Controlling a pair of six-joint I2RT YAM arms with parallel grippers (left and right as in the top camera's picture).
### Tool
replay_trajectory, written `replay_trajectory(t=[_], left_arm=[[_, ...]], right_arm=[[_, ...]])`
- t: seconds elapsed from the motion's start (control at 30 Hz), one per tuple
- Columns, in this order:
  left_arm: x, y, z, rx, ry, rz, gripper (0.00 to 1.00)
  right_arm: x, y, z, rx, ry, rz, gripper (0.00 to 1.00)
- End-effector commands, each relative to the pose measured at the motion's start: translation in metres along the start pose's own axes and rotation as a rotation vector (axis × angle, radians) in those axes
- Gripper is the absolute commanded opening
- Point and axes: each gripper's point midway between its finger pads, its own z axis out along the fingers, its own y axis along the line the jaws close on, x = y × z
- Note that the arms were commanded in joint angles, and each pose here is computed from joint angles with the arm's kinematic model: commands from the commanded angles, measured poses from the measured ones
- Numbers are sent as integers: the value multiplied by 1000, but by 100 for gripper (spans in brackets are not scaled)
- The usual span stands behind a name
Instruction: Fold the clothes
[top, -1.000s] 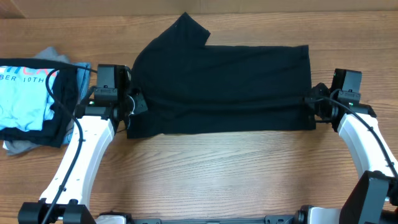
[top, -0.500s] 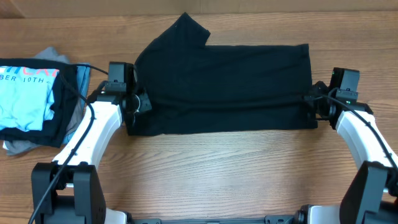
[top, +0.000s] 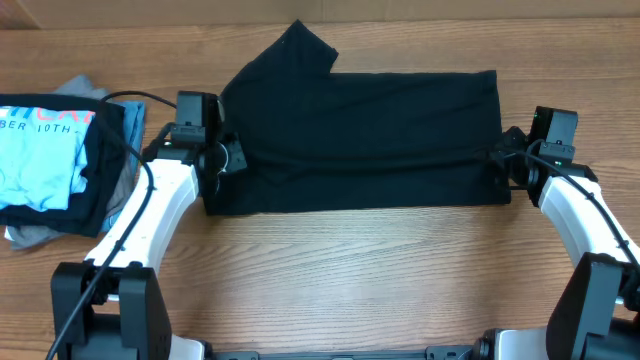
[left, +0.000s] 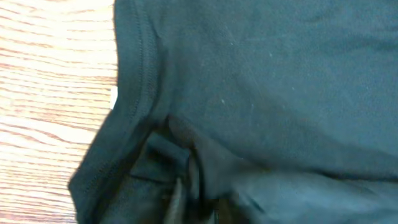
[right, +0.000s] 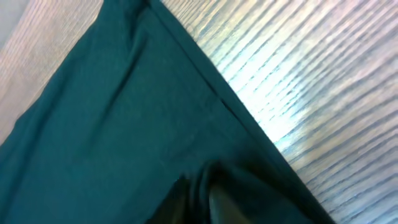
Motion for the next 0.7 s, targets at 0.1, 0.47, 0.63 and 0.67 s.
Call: replay_trajectory(t=[0.1, 0.47, 0.63, 0.67], left_arm=[[-26, -10, -13, 4, -47, 31, 100], [-44, -15, -77, -46, 19, -25, 73], [1, -5, -72, -105, 198, -66, 4], [7, -5, -71, -110, 216, -68, 4]], right_arm=[[-25, 17, -5, -45, -86, -51, 74], [-18, 25, -27, -15, 56, -123, 92], [14, 2, -32, 71, 193, -111, 4], [19, -2, -34, 84, 215, -108, 4]])
